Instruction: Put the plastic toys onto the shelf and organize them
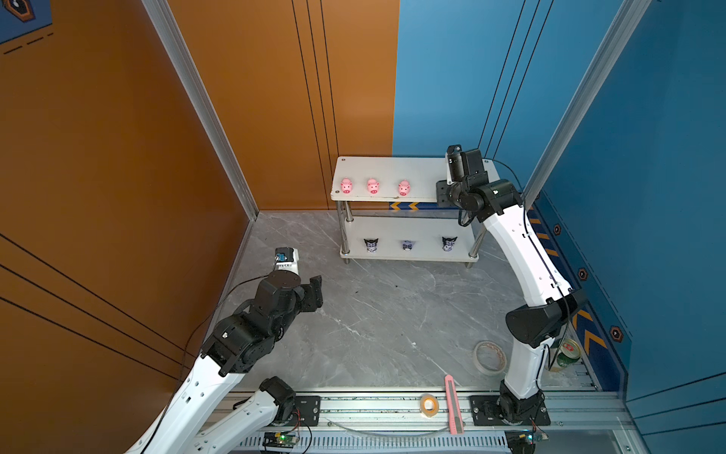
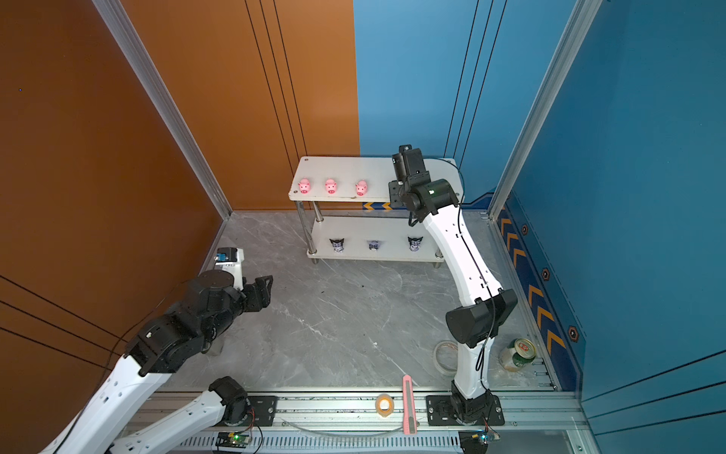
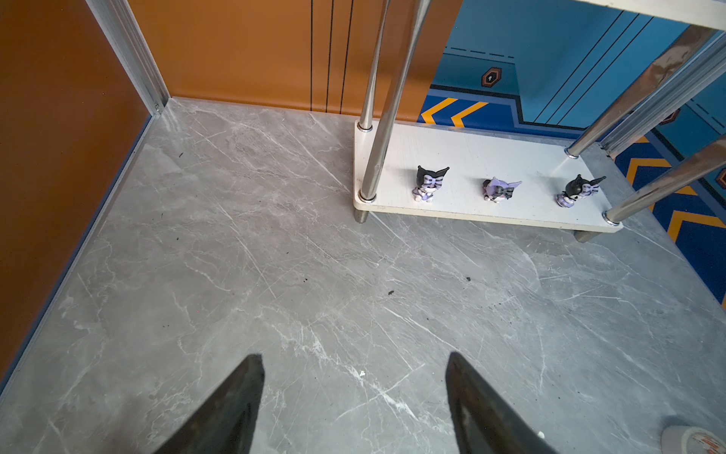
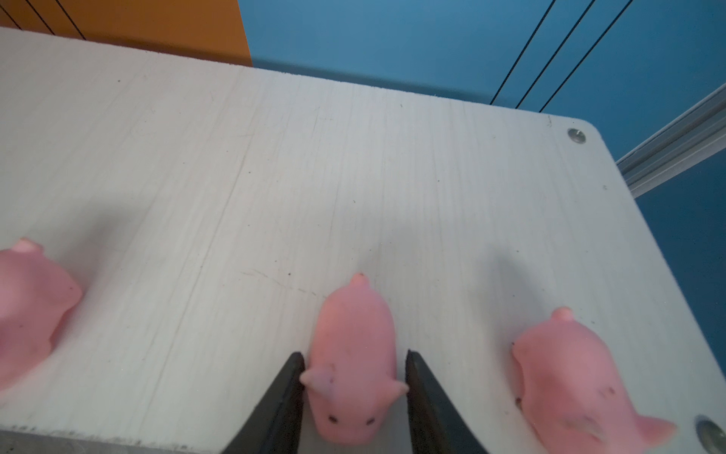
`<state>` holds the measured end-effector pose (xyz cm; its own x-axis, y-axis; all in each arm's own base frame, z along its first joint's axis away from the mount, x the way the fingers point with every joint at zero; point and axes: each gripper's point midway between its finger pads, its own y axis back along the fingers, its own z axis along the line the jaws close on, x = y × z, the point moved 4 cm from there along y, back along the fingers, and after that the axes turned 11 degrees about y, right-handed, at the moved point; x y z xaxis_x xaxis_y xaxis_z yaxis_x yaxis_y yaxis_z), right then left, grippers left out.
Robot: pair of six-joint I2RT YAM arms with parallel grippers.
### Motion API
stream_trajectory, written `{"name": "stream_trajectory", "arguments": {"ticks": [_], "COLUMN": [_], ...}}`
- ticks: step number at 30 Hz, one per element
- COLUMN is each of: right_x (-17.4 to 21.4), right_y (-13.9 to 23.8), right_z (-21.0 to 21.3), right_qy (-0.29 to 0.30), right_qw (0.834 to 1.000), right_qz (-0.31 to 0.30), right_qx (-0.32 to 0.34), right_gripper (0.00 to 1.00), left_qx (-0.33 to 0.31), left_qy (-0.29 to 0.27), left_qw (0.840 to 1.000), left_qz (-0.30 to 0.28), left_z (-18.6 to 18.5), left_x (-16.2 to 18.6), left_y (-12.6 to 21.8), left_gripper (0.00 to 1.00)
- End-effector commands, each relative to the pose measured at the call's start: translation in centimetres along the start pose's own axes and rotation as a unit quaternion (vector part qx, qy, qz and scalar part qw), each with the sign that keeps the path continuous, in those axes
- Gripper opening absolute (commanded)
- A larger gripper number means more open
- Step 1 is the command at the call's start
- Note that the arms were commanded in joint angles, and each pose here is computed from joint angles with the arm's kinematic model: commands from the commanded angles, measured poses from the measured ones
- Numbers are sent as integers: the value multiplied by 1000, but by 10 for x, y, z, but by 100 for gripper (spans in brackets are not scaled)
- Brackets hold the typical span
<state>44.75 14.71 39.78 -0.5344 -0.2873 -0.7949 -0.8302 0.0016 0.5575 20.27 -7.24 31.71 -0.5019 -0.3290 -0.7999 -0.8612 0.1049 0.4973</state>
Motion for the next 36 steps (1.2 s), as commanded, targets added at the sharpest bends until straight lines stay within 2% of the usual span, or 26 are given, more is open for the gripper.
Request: {"name": "stream_trajectory", "arguments": {"ticks": [1,7,13,21,25,36], "right_x": [-1,-5,-17,-31,-37,-42], "right_y": [15,23,53,87,87,55], "right_z": [-6,-4,-2,28,50,90], "right_qy": [-5,-6,-1,33,43,44], "right_qw": [1000,1000,999,995,993,991], "right_qz": [-7,-18,-51,-96,-106,-99], "right_qx": [3,-1,4,1,-21,-76], "right_gripper": [53,58,59,62,63,66], "left_qx": [-3,-3,-1,-2,-2,-21], "left_qy": [8,8,10,13,15,8], "left_qw": [1000,1000,1000,1000,1000,1000], "left_qz": [6,4,2,-2,-3,5], "left_z": [5,5,6,10,11,20], "left_x": [4,3,3,2,2,11], "left_y": [1,2,4,9,11,6], "left_gripper": [74,75,75,75,75,76]}}
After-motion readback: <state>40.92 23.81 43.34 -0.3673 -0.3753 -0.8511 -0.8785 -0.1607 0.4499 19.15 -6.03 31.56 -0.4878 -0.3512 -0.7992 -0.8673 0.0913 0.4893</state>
